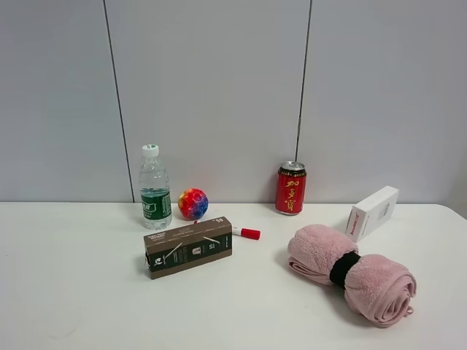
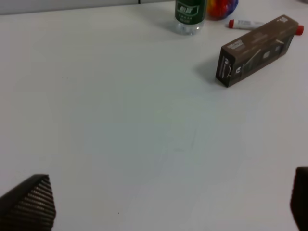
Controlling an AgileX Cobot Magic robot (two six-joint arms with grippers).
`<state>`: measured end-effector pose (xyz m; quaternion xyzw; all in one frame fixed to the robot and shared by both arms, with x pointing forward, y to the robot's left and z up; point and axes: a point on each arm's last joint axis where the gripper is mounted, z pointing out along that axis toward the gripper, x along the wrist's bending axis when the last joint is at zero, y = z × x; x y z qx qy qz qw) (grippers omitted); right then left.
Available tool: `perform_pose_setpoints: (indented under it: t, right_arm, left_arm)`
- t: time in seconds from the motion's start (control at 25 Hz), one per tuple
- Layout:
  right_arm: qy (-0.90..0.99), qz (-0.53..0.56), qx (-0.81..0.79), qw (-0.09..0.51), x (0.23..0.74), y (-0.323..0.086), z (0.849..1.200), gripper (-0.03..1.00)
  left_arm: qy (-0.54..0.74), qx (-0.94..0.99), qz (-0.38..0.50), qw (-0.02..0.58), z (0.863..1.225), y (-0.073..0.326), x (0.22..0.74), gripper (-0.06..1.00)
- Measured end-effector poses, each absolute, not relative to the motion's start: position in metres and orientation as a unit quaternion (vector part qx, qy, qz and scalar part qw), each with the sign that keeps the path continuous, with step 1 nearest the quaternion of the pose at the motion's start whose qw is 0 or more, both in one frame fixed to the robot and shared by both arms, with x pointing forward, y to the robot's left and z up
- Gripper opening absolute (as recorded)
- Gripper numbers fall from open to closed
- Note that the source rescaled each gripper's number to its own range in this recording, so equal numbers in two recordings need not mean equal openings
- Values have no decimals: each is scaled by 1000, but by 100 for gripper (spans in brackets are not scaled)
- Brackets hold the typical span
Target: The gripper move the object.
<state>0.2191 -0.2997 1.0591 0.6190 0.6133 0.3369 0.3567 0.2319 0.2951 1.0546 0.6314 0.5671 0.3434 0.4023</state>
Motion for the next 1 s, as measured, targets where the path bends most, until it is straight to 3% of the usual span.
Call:
perform_pose_setpoints:
  t: [1.0]
  right_arm:
    - [600, 380, 608, 356, 233, -295, 1052, 80]
  left_arm:
    - [567, 632, 344, 402, 1055, 295, 232, 100]
